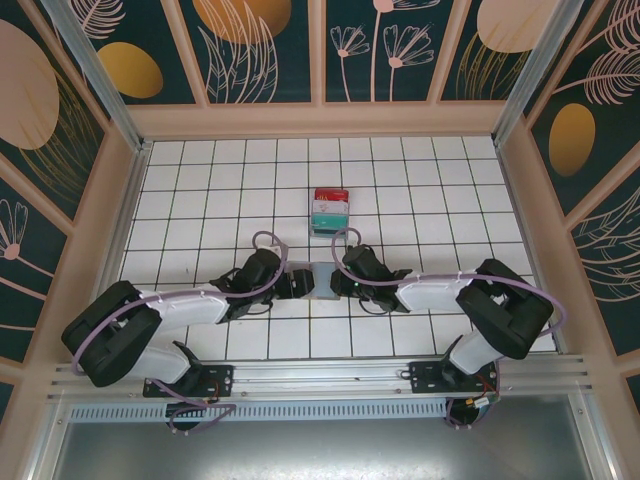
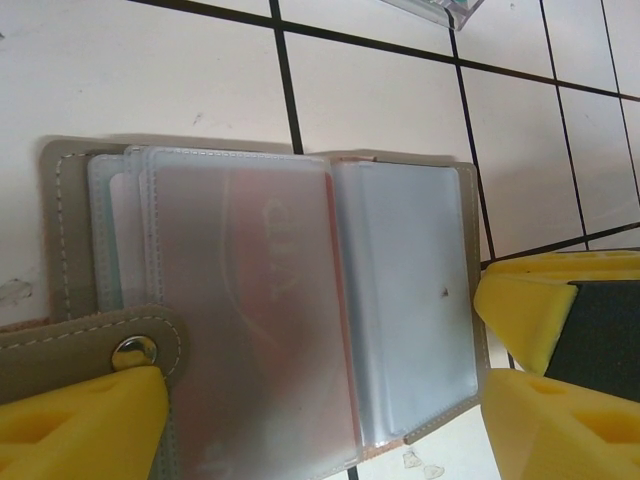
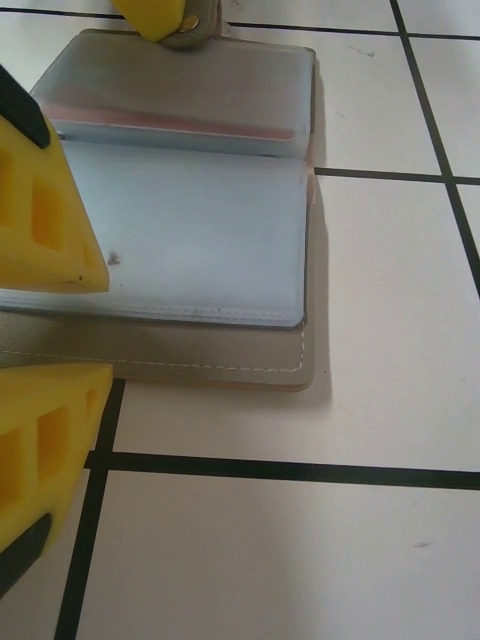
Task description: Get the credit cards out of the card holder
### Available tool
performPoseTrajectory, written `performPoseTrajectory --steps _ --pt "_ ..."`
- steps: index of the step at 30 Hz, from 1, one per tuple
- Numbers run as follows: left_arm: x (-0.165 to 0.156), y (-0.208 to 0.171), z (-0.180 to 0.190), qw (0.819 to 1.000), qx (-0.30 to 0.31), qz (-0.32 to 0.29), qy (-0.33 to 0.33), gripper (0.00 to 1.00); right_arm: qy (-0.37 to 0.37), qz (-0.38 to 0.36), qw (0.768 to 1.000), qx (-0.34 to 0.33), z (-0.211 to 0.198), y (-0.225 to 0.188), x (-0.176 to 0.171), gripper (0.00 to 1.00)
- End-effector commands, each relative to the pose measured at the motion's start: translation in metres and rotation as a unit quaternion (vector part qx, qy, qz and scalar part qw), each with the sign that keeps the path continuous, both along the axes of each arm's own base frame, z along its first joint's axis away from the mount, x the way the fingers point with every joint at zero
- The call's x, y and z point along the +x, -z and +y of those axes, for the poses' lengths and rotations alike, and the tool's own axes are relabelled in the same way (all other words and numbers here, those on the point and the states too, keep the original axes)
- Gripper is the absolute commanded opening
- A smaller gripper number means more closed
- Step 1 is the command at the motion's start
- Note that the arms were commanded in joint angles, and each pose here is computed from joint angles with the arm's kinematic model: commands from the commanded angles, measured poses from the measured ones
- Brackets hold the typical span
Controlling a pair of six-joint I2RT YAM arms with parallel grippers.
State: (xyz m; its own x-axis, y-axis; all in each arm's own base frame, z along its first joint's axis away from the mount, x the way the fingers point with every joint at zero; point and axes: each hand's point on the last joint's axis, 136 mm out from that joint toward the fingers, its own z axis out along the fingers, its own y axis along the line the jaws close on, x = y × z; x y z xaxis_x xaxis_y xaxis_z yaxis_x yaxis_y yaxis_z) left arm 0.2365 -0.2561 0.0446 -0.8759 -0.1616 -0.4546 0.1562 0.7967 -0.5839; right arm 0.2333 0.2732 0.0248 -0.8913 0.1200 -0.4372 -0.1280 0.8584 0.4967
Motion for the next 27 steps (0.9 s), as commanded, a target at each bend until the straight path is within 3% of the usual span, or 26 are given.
performPoseTrajectory --steps 1,19,27 --pt "-0.003 -0.002 -0.012 1.0 -0.008 0.003 0.023 0.83 -0.002 -0.003 1.0 0.002 0.006 0.002 -0.001 0.25" --pt "0.0 -0.022 -0.018 0.999 -0.022 -0.016 0.027 0.83 0.009 -0.015 1.0 -0.005 0.001 -0.008 0.003 0.31" --pt "-0.003 -0.044 -0.051 0.995 -0.062 -0.031 0.066 0.81 0.032 -0.027 0.999 -0.01 -0.01 -0.015 0.004 0.34"
